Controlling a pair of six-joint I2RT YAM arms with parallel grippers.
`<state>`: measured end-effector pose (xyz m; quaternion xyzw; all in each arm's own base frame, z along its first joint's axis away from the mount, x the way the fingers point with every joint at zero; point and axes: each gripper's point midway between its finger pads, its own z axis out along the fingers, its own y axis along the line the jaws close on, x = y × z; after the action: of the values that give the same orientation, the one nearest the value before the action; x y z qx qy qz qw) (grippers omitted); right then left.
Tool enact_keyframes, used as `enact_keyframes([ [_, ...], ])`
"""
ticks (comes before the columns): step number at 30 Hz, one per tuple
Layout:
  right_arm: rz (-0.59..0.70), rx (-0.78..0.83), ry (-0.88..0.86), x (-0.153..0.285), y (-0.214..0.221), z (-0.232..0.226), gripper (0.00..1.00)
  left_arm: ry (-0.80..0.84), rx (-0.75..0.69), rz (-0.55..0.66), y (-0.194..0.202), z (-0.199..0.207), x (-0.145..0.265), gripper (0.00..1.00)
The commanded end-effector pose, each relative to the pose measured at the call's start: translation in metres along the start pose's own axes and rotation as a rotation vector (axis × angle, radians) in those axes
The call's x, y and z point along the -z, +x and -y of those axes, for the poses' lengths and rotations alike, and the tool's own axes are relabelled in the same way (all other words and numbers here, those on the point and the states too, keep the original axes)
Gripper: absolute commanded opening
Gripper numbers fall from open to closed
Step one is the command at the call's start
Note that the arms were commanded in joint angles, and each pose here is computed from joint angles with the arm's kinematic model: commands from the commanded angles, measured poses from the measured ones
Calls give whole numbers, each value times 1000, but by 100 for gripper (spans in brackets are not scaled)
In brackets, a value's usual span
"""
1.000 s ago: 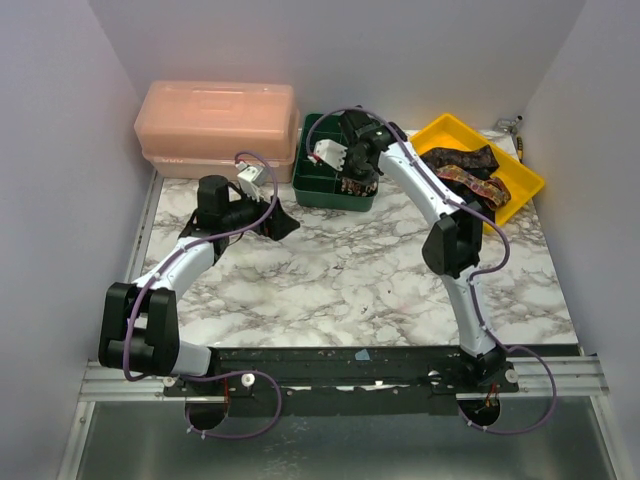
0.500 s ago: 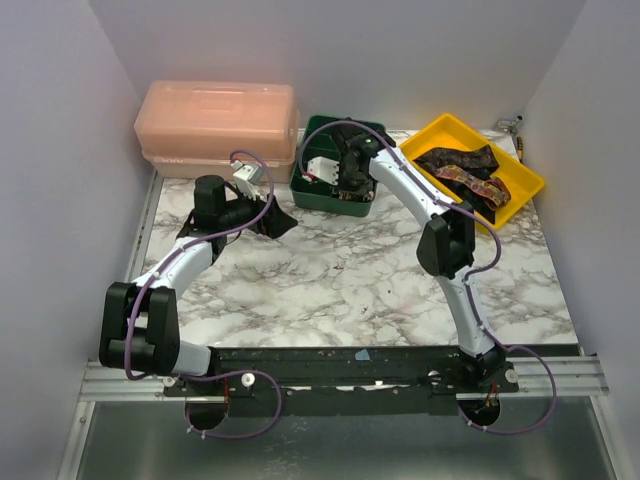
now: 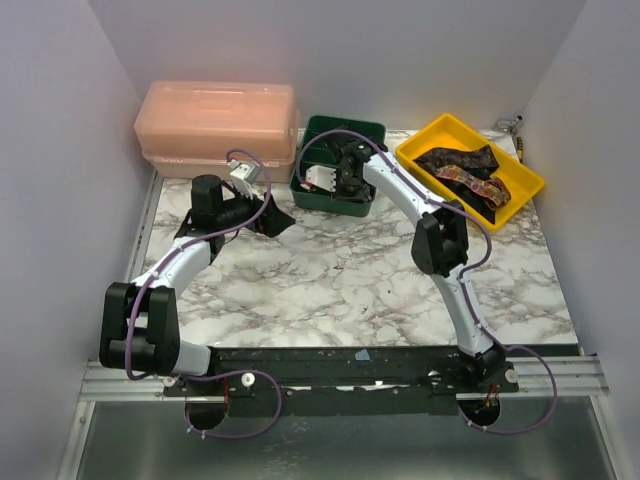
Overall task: Roll the ties
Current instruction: Place the tie in the storage box, then reset both arms
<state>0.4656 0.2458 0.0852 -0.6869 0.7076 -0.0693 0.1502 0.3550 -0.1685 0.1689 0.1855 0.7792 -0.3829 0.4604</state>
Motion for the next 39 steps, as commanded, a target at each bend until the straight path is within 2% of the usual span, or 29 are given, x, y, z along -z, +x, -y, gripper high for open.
enact_keyframes([
  [1,23,-11,92,20,-8,18,34,-3,3,-9,1,-5,0,98],
  [5,54,-29,178,48,-11,35,50,-7,-6,-12,-4,-7,-3,98],
  [7,77,-45,221,62,-13,42,55,-20,-18,-13,-8,-10,-3,98],
  [13,175,-118,354,104,-14,67,78,-105,-50,-19,-26,-25,-3,98],
  [18,264,-275,436,133,1,90,96,-195,-76,-69,-40,-36,3,98],
  [20,311,-363,468,147,10,101,100,-216,-121,-74,-52,-37,8,98],
  [25,510,-644,521,194,47,124,100,-272,-246,-49,-93,-31,25,98],
  [30,646,-971,556,223,120,120,100,-311,-302,-67,-133,-21,40,98],
  [33,538,-1180,656,203,166,94,100,-300,-320,-68,-148,-13,45,98],
  [36,494,-1232,607,182,187,46,100,-283,-270,-100,-146,-9,43,98],
  [39,508,-1220,509,164,184,1,100,-333,-169,-175,-123,-22,40,98],
])
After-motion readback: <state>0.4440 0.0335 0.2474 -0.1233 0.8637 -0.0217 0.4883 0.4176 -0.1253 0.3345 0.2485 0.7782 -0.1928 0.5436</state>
